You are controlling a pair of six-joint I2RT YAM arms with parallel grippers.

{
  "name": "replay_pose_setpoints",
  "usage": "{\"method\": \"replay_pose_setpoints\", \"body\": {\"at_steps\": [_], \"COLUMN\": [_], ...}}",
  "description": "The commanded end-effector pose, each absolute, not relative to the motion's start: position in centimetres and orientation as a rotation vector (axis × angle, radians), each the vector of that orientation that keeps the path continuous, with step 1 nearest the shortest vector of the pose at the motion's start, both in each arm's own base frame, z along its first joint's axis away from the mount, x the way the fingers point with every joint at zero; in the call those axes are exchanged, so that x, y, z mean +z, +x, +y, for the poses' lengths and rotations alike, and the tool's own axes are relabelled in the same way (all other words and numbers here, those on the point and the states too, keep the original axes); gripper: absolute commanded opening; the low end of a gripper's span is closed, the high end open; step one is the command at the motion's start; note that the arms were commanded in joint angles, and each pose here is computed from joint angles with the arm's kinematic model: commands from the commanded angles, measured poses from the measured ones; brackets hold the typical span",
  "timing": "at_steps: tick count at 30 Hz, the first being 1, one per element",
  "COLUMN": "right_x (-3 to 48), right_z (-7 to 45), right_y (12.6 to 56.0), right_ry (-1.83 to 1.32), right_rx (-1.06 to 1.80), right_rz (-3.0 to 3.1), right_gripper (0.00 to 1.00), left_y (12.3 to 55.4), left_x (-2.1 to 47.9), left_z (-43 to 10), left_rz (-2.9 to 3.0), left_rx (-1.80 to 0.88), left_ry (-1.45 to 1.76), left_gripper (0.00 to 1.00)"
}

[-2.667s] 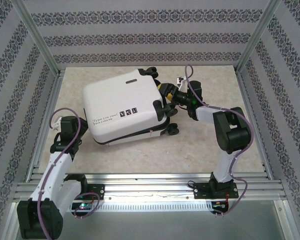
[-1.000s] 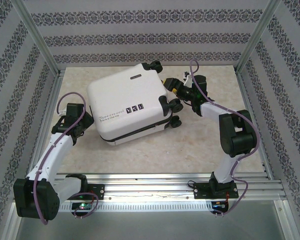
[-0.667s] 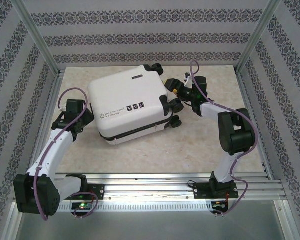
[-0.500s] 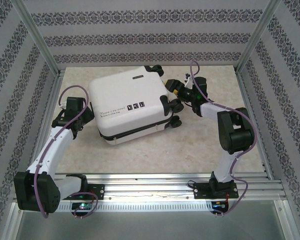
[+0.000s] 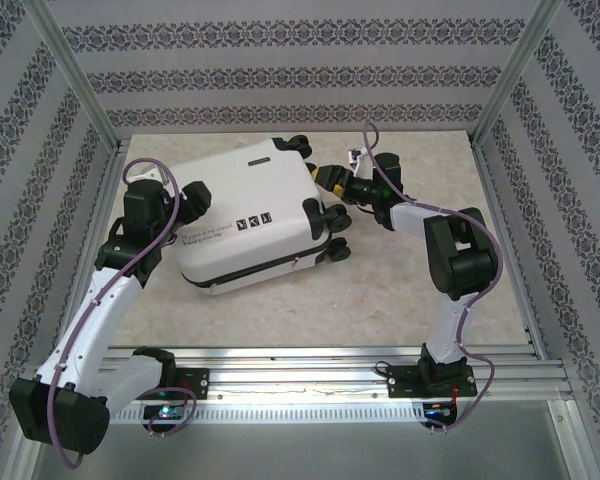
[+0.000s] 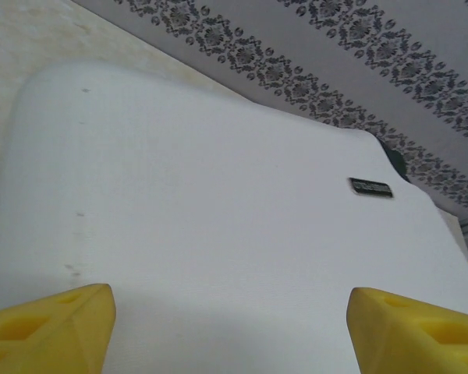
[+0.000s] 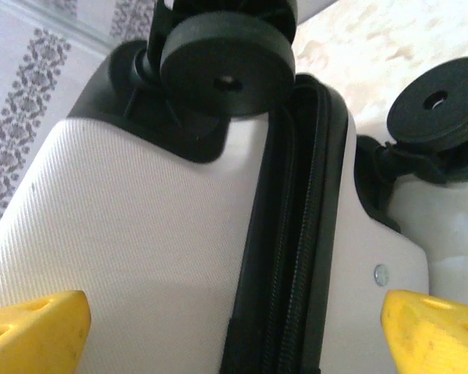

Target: Pack the luggage

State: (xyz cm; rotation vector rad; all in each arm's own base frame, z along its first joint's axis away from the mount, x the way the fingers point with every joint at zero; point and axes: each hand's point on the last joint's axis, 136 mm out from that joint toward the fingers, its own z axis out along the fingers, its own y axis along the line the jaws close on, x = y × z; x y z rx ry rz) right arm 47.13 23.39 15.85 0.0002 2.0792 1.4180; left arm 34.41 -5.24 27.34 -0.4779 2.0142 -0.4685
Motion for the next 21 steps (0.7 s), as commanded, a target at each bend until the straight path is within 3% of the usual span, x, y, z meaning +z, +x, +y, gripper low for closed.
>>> {"method": "replay_pose_setpoints", "body": {"at_steps": [1, 11, 21], "right_x": [16.8, 18.2, 19.9], "right_z": [23.5, 18.4, 16.0], "right_y": [47.1, 47.9, 43.8], "right_ry": [-0.091, 0.011, 0.015], "right_rx": [1.445, 1.348, 1.233], "right_rz": [2.06, 2.027, 2.012], "right_gripper": [0.96, 0.96, 0.95], "left_y": [34.4, 33.5, 31.5], "left_x": [28.3, 27.4, 25.9], "left_z": [-6.2, -5.0, -1.1], "left_rz": [2.001, 2.043, 2.114], "left_rx": [-0.514, -0.418, -0.152], "left_ry": [-0.413, -0.43, -0.514], "left_gripper": [0.78, 0.78, 0.8]}}
